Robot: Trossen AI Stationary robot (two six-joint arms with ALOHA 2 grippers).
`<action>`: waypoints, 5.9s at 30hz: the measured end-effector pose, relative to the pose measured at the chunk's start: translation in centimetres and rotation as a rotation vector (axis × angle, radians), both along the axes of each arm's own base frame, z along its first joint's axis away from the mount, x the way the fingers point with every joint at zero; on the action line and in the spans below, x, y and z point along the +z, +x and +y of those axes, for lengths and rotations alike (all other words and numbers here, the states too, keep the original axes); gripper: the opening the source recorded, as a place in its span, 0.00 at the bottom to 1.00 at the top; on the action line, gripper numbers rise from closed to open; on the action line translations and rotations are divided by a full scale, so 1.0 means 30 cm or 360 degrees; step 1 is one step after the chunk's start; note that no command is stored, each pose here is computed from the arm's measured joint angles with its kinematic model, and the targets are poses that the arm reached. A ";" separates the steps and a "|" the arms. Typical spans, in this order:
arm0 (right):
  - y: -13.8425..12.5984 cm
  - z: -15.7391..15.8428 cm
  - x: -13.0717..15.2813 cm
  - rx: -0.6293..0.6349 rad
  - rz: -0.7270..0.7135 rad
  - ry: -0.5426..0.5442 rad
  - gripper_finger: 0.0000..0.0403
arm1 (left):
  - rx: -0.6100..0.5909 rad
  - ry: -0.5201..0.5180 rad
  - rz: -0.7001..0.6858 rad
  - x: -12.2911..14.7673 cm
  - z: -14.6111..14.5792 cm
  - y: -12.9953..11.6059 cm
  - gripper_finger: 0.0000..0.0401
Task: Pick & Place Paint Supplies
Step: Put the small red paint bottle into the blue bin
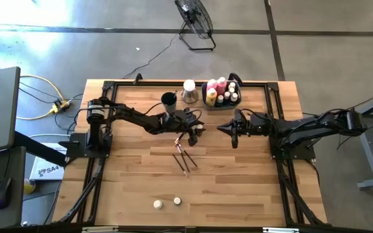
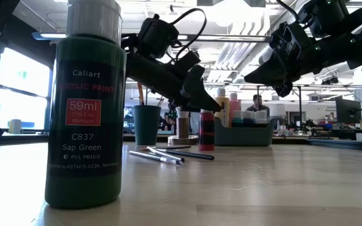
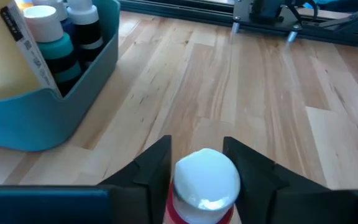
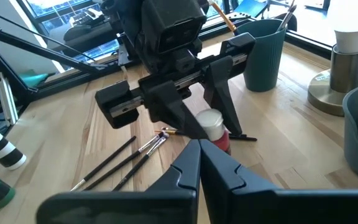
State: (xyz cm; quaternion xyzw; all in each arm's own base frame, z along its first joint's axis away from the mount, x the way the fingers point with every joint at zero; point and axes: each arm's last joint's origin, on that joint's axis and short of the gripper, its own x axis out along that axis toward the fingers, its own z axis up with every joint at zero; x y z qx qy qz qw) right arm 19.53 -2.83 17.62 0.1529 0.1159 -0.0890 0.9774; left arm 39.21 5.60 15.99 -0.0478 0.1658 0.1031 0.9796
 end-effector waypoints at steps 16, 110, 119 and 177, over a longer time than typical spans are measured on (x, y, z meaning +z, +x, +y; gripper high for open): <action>-0.001 0.000 -0.002 0.0001 0.0012 0.0002 0.01 | -0.0013 0.0076 -0.0062 0.045 0.000 -0.006 0.66; 0.249 0.134 -0.107 -0.0152 0.0319 -0.0152 0.55 | 0.0135 0.0408 -0.0243 0.234 -0.101 -0.826 0.67; 0.254 0.094 -0.095 -0.0302 0.0264 -0.0175 0.70 | 0.0135 0.0409 -0.0238 0.233 -0.101 -0.826 0.67; 0.324 0.037 -0.168 -0.0368 0.0139 -0.0237 0.56 | 0.0140 0.0413 -0.0277 0.241 -0.101 -0.825 0.67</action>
